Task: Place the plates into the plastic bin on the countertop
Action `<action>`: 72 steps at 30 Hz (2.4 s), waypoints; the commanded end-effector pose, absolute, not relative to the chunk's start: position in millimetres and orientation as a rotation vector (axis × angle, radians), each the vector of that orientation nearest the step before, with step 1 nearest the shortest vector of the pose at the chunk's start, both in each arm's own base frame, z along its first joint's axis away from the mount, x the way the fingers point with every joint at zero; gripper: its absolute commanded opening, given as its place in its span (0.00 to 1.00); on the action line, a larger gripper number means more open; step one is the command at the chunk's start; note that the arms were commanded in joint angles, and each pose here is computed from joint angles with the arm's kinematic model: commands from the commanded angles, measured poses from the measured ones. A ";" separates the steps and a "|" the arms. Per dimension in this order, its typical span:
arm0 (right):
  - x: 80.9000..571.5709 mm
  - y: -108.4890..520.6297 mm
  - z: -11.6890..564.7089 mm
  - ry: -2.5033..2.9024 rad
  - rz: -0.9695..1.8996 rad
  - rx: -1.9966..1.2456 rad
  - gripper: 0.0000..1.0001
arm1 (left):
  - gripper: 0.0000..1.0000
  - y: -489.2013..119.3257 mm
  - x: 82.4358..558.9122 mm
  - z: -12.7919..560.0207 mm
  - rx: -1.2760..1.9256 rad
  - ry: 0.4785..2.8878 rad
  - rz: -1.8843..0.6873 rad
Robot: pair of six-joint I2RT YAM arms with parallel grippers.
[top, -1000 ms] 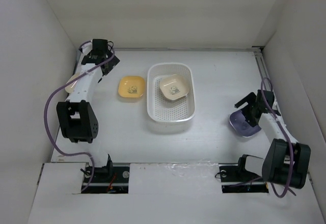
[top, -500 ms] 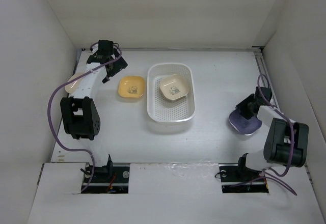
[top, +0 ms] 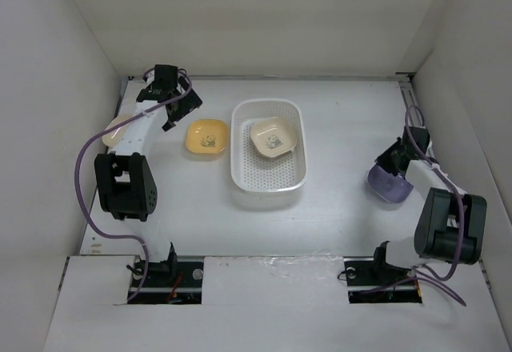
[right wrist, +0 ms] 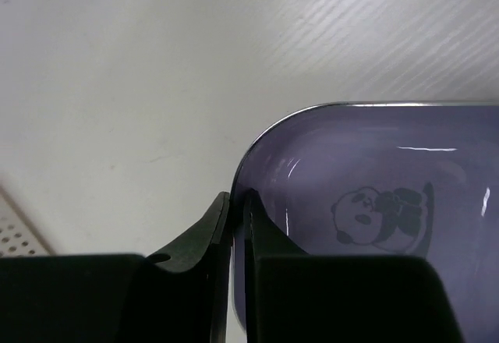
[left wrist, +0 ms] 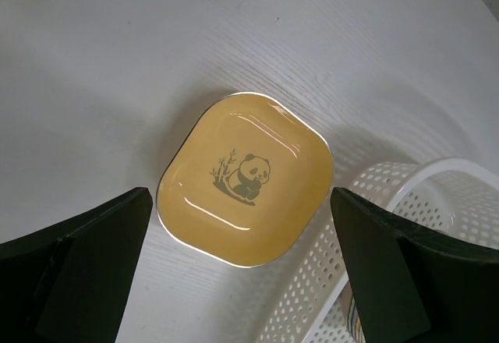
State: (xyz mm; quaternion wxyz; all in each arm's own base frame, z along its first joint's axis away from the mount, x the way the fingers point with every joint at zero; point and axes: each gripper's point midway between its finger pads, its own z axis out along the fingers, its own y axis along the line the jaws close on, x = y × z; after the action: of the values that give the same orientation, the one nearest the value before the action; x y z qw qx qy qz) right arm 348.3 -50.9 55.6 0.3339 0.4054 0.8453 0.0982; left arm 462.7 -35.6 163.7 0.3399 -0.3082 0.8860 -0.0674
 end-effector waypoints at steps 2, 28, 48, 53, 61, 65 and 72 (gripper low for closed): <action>367.2 -20.1 118.2 2.138 0.330 0.857 0.00 | 1.00 -37.8 458.7 177.7 -0.791 2.264 -0.221; 438.9 344.7 213.3 2.188 0.322 -0.811 0.00 | 1.00 -3.1 404.8 135.6 -0.973 2.296 -0.039; 422.1 359.9 227.6 2.198 0.376 -0.664 0.89 | 1.00 -5.3 406.7 127.9 -0.959 2.307 -0.051; 406.8 355.9 272.7 2.116 0.391 -0.631 1.00 | 1.00 -13.0 413.3 100.3 -0.905 2.385 -0.072; 376.8 336.8 320.2 2.003 0.478 -0.602 1.00 | 0.95 -17.0 420.5 58.1 -0.940 2.452 -0.005; 368.4 333.1 322.7 1.994 0.478 -0.602 1.00 | 0.76 -17.3 413.5 38.2 -0.978 2.492 0.019; 360.6 323.4 336.3 1.964 0.479 -0.585 1.00 | 0.00 -7.3 407.4 40.9 -1.047 2.481 0.108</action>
State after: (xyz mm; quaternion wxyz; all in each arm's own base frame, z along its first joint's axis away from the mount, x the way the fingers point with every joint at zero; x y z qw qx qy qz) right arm 363.5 324.5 309.5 0.4642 -0.2535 0.8285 0.1838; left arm 416.0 -21.0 35.8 0.2252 -0.3657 0.9031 -0.0016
